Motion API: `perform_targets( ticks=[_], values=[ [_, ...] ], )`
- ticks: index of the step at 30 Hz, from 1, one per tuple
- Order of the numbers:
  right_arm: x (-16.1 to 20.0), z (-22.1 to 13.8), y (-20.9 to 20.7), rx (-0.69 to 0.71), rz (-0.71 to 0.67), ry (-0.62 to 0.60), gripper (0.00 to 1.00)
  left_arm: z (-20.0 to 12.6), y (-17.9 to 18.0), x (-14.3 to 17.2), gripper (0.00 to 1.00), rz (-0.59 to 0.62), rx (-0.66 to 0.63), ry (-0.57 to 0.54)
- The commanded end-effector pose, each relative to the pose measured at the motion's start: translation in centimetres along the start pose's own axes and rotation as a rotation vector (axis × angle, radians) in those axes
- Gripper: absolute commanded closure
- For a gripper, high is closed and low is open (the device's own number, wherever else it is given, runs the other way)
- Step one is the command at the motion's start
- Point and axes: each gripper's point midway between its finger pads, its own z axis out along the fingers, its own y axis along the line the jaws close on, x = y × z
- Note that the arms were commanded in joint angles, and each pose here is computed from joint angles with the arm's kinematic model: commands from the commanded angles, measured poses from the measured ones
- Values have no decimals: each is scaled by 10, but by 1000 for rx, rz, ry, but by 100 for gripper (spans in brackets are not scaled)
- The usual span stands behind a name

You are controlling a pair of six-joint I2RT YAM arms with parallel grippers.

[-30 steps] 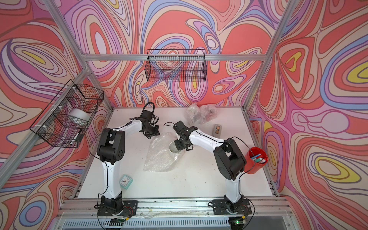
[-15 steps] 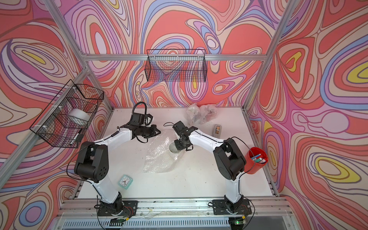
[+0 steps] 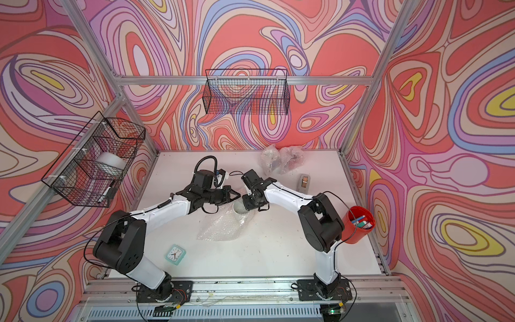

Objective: Wrap mugs in bubble wrap
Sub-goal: Wrap the mug in bubble wrap.

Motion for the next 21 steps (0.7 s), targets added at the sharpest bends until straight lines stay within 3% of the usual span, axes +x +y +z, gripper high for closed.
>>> perform_targets(
  ticks=[1, 9, 12, 18, 21],
  values=[
    [9, 8, 11, -50, 47, 17, 64, 0, -4, 6, 99, 9, -17, -15],
    [4, -25, 17, -81, 68, -54, 57, 10, 22, 40, 98, 29, -127, 73],
    [2, -49, 17, -83, 67, -97, 45, 13, 30, 48, 99, 23, -147, 95],
    [-11, -86, 1, -8, 145, -208, 32, 16, 28, 51, 98, 30, -140, 108],
    [-20, -83, -1, -18, 209, -202, 28, 18, 25, 52, 97, 36, -133, 117]
  ],
)
